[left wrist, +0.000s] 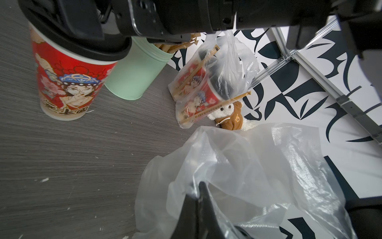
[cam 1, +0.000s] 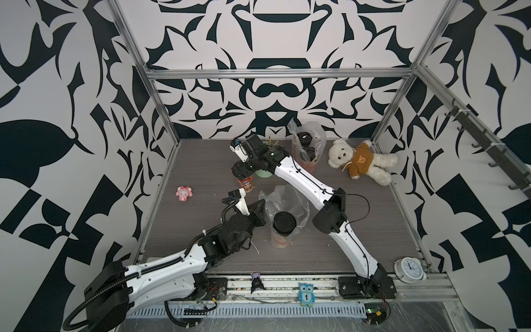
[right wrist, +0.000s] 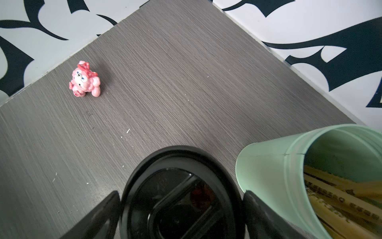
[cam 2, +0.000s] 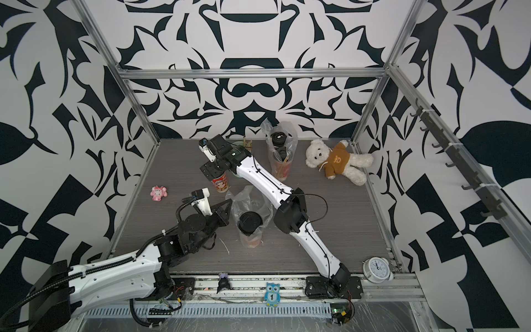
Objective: Pack milk tea into plastic carrier bags
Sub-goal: Pick up the milk tea cup at the center of the board.
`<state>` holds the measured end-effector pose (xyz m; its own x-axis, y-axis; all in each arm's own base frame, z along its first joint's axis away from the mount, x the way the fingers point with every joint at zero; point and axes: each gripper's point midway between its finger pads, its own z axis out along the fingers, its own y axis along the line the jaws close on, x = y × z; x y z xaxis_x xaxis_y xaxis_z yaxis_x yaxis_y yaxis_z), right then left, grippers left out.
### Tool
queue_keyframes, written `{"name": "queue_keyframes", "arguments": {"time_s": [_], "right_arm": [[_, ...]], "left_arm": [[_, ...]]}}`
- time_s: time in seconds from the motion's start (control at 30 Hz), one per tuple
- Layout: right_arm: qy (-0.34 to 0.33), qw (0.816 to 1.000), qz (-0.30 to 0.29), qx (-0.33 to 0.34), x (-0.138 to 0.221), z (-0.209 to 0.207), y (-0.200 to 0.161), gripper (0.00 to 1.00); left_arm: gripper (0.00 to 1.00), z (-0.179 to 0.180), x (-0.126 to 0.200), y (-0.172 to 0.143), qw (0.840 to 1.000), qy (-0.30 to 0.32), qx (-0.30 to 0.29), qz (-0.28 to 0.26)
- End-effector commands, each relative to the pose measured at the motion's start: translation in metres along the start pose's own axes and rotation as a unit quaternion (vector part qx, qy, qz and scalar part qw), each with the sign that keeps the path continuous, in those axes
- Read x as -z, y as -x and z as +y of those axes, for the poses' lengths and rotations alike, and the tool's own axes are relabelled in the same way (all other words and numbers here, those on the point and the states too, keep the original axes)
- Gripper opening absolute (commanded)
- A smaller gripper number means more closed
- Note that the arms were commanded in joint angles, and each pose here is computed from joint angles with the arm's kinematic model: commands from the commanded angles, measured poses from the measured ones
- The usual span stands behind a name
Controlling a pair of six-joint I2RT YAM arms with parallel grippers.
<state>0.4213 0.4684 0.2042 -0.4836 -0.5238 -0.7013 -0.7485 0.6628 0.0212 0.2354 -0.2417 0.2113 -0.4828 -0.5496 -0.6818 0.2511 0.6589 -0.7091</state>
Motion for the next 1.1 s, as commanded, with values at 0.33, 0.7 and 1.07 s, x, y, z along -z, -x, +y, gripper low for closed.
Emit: {"name": "queue_keyframes", "arguments": {"time_s": [0.33, 0.7, 1.07], "right_arm": [[-0.028, 0.999, -0.021, 0.011, 0.010, -0.009, 0.013, 0.95], [-0.026, 0.999, -0.017, -0.007, 0.001, -0.015, 0.009, 0.80], [-0.032, 0.998, -0.051, -0.008, 0.028, -0.017, 0.030, 0.77]], "left_arm": [[0.00, -0.004, 0.003, 0.009, 1.000, 0.000, 0.000, -0.011], [0.00, -0.003, 0.004, 0.011, 1.000, 0.001, 0.001, -0.014], [0.00, -0.001, 0.006, 0.011, 1.000, 0.002, 0.003, -0.016]]}}
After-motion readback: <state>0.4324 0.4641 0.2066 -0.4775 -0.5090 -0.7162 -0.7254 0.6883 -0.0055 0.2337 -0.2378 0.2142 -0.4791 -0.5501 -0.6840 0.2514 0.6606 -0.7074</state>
